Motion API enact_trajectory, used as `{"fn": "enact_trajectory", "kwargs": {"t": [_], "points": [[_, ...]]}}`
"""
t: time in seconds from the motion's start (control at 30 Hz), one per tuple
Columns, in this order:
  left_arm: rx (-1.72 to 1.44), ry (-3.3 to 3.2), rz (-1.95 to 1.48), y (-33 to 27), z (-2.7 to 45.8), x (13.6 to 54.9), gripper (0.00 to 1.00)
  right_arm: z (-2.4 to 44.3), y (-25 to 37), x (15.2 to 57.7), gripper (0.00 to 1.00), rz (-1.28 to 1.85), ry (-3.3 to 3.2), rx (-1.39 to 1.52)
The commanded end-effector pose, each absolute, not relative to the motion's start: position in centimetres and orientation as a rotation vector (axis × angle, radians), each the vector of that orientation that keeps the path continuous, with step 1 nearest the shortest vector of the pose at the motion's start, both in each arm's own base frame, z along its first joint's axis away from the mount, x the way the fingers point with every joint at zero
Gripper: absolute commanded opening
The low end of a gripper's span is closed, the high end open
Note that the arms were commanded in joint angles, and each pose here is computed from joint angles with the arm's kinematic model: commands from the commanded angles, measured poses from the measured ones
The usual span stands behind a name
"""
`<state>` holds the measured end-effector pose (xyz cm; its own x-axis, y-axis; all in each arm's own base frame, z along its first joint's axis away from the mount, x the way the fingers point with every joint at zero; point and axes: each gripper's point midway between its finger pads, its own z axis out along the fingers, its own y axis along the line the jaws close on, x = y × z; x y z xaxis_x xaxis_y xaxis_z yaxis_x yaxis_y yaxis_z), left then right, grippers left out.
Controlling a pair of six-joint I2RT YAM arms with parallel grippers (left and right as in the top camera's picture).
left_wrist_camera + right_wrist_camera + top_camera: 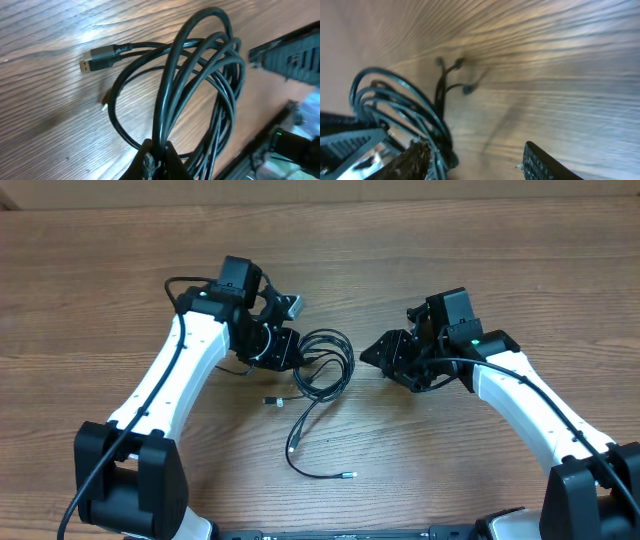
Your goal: Untangle cables
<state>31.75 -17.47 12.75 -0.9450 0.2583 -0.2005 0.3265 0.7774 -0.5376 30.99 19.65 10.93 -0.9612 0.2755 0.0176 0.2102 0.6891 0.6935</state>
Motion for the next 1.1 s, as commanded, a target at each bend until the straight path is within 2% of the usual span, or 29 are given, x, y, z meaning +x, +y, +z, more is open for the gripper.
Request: {"fn": "enact_trajectory", "kwargs": {"t": [0.0,0.17,0.37,0.6,0.7,0.73,0.77,0.83,0.9,0.93,1.07], "points": [[0.558,2.711,-1.179,-19.1,15.4,31.4,0.04,12.6,22.0,29.7,0.58,1.364,2.788,0.298],[0.532,2.647,-1.32,-19.1,16.7,31.3,0.04,14.8,23.5,29.7,0.58,1.551,2.706,0.192],[0.564,2.542,-1.467,-20.0,18.4,31.1,0.04,14.9,24.1,29.2,0.57,1.569,2.714,0.161],[0.575,2.547,-1.459,-20.2,18.3,31.0,0.04,14.9,24.6,28.8,0.31,1.573,2.72,0.138],[0.575,2.573,-1.412,-19.9,17.7,31.1,0.04,14.9,24.6,28.8,0.16,1.577,2.725,0.159],[0.57,2.587,-1.396,-19.8,17.5,31.1,0.04,14.9,24.6,28.8,0.08,1.581,2.731,0.182],[0.568,2.593,-1.389,-19.7,17.4,31.1,0.05,14.9,24.6,28.8,0.05,1.583,2.734,0.198],[0.566,2.604,-1.384,-19.7,17.3,31.0,0.13,14.9,24.6,28.8,0.04,1.585,2.737,0.21],[0.559,2.622,-1.381,-19.5,17.2,30.7,0.41,14.8,24.5,28.9,0.04,1.57,2.739,0.217],[0.557,2.635,-1.366,-19.4,17.0,30.7,0.48,14.7,24.4,29.0,0.04,1.558,2.744,0.224],[0.558,2.661,-1.322,-18.9,16.5,30.7,0.59,13.6,23.8,29.1,0.04,1.469,2.778,0.28]]}}
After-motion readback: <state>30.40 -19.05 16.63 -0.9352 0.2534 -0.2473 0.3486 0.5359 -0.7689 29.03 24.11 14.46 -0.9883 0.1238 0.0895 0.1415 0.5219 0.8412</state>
